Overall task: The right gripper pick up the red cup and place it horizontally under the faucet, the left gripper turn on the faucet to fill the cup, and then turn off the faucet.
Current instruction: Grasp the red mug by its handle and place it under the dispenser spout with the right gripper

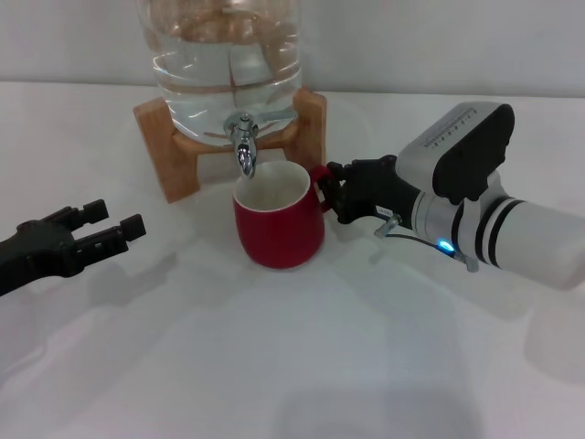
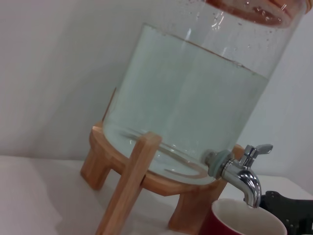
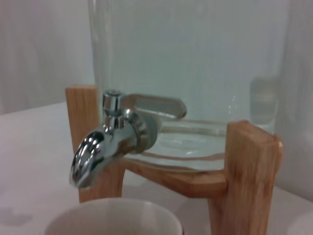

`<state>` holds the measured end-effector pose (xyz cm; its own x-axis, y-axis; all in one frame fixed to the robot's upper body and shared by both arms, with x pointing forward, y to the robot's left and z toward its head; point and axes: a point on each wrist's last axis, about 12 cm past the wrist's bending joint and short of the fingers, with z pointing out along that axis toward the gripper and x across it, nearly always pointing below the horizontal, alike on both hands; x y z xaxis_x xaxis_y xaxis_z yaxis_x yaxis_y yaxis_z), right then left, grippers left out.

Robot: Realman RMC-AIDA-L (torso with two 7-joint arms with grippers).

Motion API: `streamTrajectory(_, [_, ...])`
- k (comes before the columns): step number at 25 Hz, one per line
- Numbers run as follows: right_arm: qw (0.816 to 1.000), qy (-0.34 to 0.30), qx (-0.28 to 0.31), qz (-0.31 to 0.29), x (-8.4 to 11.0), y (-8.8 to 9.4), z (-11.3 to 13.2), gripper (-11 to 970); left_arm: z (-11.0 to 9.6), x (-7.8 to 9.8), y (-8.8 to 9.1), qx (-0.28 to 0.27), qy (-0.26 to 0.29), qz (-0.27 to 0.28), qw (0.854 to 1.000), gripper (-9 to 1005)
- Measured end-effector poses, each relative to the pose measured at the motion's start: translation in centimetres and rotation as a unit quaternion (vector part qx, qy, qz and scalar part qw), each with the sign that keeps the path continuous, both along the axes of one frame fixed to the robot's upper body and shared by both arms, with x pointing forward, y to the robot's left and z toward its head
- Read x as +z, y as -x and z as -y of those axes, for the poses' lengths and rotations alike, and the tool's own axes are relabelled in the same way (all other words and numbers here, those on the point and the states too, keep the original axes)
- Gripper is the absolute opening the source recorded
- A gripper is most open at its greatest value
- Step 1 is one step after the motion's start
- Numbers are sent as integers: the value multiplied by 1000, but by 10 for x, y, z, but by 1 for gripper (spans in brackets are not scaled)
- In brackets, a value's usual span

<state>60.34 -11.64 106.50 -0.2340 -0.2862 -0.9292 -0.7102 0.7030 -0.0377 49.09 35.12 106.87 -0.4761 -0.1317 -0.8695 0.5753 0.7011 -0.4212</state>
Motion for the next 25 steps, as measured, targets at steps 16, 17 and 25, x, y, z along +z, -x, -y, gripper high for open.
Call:
streamTrajectory(16, [999,25,24,5,-1,5,-10,120,-1,0,1,2,1,-4,1000,887])
streamTrajectory(17, [999,25,26,6,-1,5,-11,118,-1,-1,1,2,1,-4,1000,887])
streamTrajectory(25, [999,24,32,9,2,5,-15,115,-1,-1,2,3,1,-4,1000,887])
